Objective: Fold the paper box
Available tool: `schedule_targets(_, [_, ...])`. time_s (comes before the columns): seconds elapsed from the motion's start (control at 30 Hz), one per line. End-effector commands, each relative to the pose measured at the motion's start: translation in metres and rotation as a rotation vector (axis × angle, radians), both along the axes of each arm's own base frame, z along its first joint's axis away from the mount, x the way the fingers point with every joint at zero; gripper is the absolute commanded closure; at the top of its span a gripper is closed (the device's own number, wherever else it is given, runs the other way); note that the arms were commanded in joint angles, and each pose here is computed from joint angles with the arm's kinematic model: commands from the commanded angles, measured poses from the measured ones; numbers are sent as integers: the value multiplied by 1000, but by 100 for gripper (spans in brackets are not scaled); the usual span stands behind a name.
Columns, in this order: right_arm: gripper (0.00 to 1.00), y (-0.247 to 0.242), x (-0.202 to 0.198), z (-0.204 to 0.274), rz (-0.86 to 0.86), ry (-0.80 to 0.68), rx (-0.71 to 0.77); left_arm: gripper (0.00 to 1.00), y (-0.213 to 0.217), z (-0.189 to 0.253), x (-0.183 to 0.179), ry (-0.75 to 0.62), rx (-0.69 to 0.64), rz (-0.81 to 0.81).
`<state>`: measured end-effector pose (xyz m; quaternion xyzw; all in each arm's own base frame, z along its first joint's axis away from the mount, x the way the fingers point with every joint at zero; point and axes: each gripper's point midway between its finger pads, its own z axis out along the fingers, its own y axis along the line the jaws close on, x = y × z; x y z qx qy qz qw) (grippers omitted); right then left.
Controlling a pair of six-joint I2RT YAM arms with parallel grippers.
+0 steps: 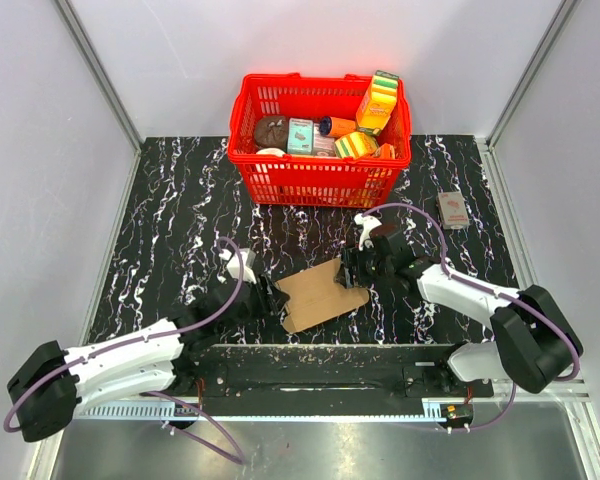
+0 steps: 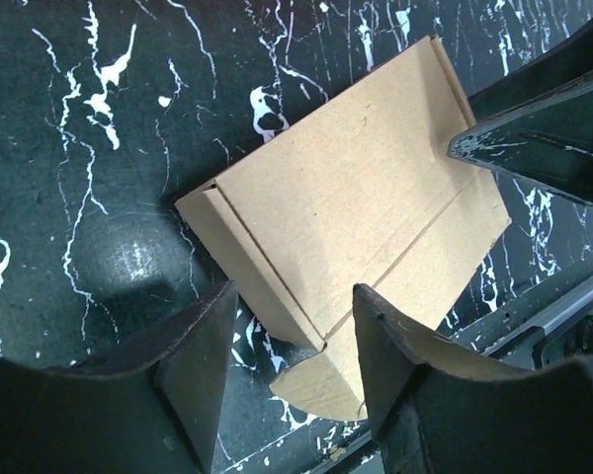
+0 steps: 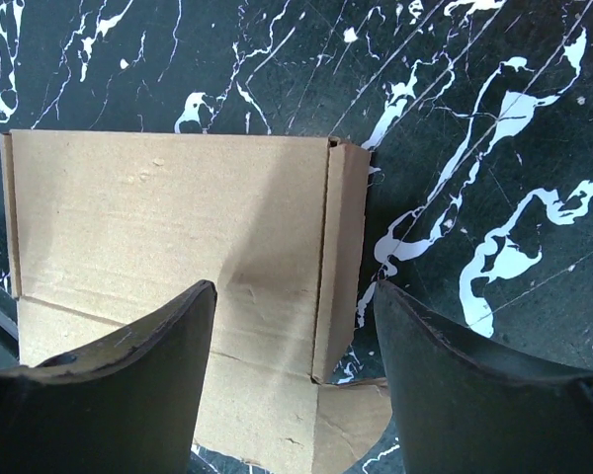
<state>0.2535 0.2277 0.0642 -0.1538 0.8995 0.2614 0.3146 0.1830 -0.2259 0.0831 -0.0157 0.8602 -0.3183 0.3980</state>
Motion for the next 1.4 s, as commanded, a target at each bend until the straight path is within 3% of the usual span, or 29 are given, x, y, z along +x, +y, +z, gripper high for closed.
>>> schedule_targets(0.0, [29, 7, 2, 5, 16, -8, 38, 45, 0, 11, 4, -9, 0, 24])
schedule_targets(0.33, [32, 8, -4, 1, 21, 25, 54, 45, -16, -8, 5, 45, 47, -8])
schedule_targets(0.97, [41, 9, -23, 4, -35, 108, 135, 58, -31, -6, 25, -11, 108, -31])
schedule_targets(1.37, [43, 3, -35, 8, -134, 158, 205, 60, -32, -3, 50, -89, 204, -71])
